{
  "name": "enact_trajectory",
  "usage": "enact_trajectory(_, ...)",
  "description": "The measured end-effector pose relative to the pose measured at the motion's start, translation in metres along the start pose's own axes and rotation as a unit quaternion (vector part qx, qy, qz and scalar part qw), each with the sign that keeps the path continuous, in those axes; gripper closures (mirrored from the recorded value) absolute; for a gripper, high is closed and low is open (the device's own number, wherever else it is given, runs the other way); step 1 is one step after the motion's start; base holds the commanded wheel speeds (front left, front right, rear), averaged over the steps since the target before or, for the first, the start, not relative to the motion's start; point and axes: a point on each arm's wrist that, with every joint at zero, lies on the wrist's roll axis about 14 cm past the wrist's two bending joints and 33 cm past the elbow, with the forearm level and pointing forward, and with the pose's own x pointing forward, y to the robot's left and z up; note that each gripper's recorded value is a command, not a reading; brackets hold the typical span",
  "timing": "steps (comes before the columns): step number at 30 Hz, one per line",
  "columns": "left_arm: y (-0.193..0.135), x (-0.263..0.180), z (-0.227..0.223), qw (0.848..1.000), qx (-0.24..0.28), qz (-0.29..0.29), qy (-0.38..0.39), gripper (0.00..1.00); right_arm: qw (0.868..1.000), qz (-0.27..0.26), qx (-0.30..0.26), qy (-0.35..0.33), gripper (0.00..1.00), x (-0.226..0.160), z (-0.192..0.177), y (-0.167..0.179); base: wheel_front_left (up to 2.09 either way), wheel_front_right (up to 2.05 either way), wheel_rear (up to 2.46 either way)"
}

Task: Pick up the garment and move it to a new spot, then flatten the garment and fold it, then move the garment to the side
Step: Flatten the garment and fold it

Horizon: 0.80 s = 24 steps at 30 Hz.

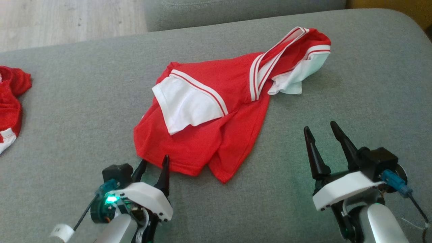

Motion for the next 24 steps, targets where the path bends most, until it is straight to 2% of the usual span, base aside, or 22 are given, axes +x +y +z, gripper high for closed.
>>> enact_trajectory(3,-0.004,0.003,-0.004,1.0,-0.011,-0.011,0.01,0.0,1.0,-0.004,0.002,0.003,0.0,-0.001,-0.003,-0.002,0.0,0.0,0.0)
enact_trajectory(4,-0.006,0.004,-0.003,1.0,-0.009,-0.014,0.008,0.08,1.0,-0.005,0.002,0.003,0.0,-0.001,-0.003,-0.003,0.0,0.0,0.0)
enact_trajectory(5,-0.007,0.006,0.002,1.0,-0.005,-0.018,0.002,1.0,1.0,-0.006,0.003,0.001,0.0,-0.001,-0.002,-0.003,0.0,0.0,0.0)
enact_trajectory(9,-0.016,0.008,0.028,0.998,0.005,-0.034,-0.045,1.0,1.0,-0.006,0.005,-0.003,0.0,-0.002,0.0,-0.003,0.0,0.0,0.0)
enact_trajectory(12,-0.024,0.005,0.046,0.996,-0.007,-0.049,-0.08,1.0,1.0,-0.004,0.005,-0.005,0.0,-0.002,0.001,-0.002,0.0,0.0,0.0)
enact_trajectory(15,-0.021,0.004,0.068,0.993,-0.001,-0.059,-0.105,1.0,1.0,-0.004,0.009,-0.007,0.0,-0.001,0.0,-0.003,0.0,0.0,0.0)
enact_trajectory(18,0.003,0.011,0.103,0.99,0.065,-0.046,-0.117,1.0,1.0,0.0,0.012,-0.006,0.0,0.003,0.0,-0.001,0.0,0.0,0.0)
enact_trajectory(22,0.025,0.027,0.178,0.977,0.146,-0.036,-0.151,1.0,1.0,0.008,0.018,-0.021,0.0,0.011,0.008,0.003,0.0,0.0,0.0)
enact_trajectory(24,0.031,0.037,0.201,0.969,0.189,-0.033,-0.154,1.0,0.999,0.004,0.022,-0.027,0.0,0.013,0.01,0.0,0.0,0.0,0.0)
